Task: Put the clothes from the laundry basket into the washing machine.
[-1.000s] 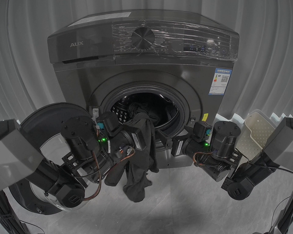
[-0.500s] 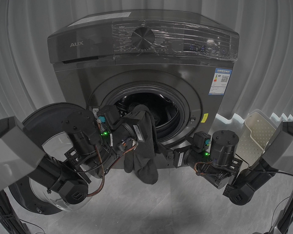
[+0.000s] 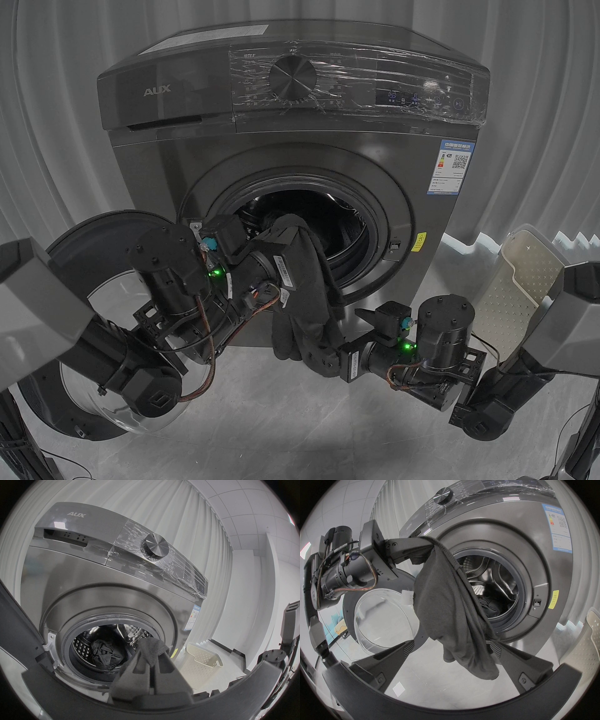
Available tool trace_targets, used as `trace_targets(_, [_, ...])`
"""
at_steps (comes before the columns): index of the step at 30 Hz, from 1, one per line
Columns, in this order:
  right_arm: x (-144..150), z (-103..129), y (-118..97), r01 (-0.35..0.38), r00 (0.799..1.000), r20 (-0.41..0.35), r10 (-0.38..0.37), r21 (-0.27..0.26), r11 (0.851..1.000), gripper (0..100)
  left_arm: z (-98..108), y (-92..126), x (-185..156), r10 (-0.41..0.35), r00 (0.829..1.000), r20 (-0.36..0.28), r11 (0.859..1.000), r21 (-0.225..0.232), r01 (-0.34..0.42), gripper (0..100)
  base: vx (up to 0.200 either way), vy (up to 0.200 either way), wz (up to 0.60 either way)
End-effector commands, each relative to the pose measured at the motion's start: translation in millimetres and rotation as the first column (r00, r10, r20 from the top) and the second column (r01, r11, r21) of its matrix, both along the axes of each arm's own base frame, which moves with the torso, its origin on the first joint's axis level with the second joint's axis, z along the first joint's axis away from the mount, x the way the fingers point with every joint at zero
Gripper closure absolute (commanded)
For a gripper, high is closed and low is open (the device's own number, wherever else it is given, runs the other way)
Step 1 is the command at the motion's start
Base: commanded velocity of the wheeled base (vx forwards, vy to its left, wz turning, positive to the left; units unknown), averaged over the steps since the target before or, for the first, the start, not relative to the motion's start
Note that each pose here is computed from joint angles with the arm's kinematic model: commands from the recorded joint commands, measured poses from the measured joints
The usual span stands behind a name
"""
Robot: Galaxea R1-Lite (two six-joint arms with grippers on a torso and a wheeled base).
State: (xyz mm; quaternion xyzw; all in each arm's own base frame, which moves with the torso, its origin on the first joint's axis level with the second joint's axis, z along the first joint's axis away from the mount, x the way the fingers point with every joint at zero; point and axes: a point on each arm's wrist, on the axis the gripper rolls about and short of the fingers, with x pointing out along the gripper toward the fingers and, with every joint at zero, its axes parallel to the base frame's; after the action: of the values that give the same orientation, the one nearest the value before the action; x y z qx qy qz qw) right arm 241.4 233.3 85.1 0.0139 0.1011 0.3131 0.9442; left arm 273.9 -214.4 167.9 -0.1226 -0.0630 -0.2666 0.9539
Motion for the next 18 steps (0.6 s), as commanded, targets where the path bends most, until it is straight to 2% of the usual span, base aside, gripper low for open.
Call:
trace_targets(1, [13,-10,14,0.008,1.0,0.004,-0.008,0.002,1.0,0,2,-2,-1,-0.004,1.0,0.007,1.0,-0.006,0.004,100,0.0,0.0,0.0])
trace_targets(6, [33,1,32,0.033,0.996,0.075,-0.039,0.074,0.997,0,2,-1,-1,-0.003,1.0,0.008,1.0,-0.01,0.003,100,0.0,0.0,0.0])
trace_targets(11, [35,1,38,0.029,0.996,0.084,-0.036,0.084,0.996,0,3,-1,-1,-0.003,1.0,0.01,1.0,-0.01,0.003,100,0.0,0.0,0.0])
trace_targets(12, [34,1,40,0.026,0.996,0.087,-0.034,0.088,0.996,100,2,-1,-1,-0.001,1.0,0.008,1.0,-0.01,0.001,100,0.0,0.0,0.0])
trace_targets(18, [31,9,38,0.022,0.994,0.108,-0.035,0.115,0.993,100,0,2,3,0.011,1.0,0.002,1.0,-0.005,-0.011,100,0.0,0.0,0.0])
